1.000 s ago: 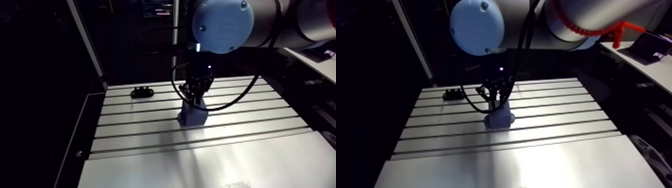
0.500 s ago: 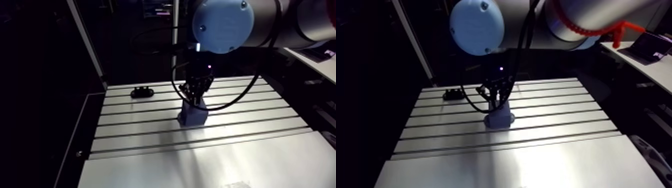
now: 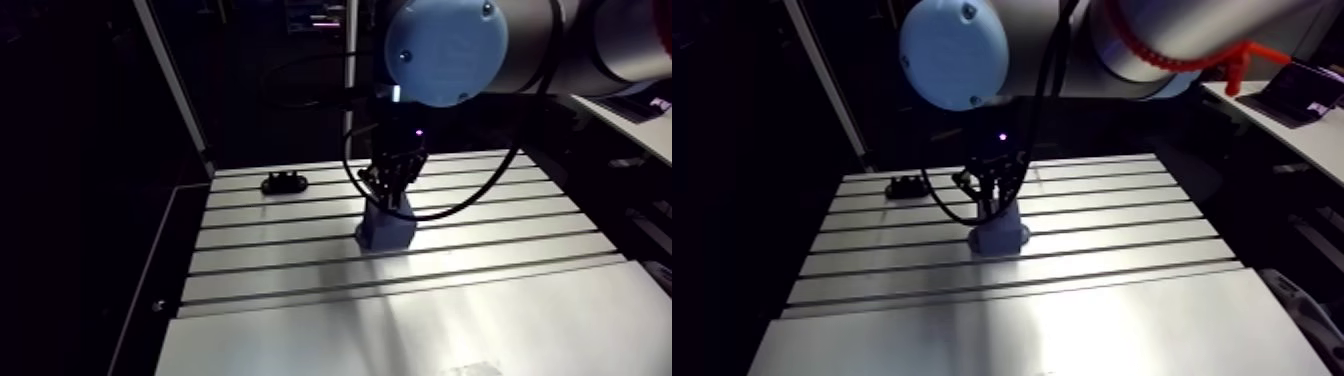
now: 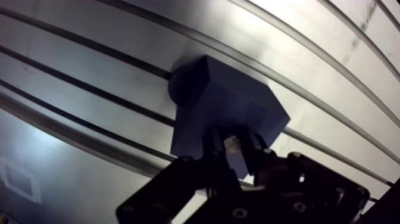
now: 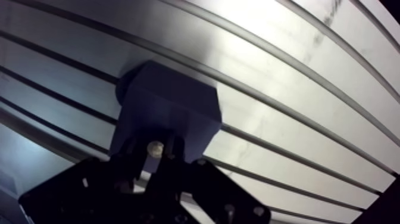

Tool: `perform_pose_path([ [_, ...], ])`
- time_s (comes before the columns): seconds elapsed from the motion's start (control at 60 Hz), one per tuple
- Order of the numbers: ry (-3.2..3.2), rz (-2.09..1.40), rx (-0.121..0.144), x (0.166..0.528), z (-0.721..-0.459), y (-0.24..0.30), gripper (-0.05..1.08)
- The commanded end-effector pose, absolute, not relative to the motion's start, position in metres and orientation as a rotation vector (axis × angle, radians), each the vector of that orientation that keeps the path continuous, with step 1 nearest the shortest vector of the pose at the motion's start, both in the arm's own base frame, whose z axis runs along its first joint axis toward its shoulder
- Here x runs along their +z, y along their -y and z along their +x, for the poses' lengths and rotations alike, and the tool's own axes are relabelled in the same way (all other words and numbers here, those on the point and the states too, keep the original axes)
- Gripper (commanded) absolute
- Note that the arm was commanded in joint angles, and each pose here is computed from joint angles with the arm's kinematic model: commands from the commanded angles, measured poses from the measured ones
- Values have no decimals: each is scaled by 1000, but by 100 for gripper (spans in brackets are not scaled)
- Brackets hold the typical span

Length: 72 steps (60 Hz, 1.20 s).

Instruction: Pick up the M10 bolt and insert it into the hex recess until seated.

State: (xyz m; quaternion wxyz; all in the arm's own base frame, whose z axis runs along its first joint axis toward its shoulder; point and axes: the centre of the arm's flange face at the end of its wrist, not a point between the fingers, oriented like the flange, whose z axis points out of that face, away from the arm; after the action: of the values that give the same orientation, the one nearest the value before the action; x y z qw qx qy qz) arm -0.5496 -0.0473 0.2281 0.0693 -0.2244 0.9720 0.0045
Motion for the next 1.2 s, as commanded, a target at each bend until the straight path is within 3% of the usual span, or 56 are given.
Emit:
perform_pose_path([
  [0.017, -2927, -676, 14, 229, -550, 47, 69],
  [1.2, -2940, -669, 11, 234, -548, 52, 71],
])
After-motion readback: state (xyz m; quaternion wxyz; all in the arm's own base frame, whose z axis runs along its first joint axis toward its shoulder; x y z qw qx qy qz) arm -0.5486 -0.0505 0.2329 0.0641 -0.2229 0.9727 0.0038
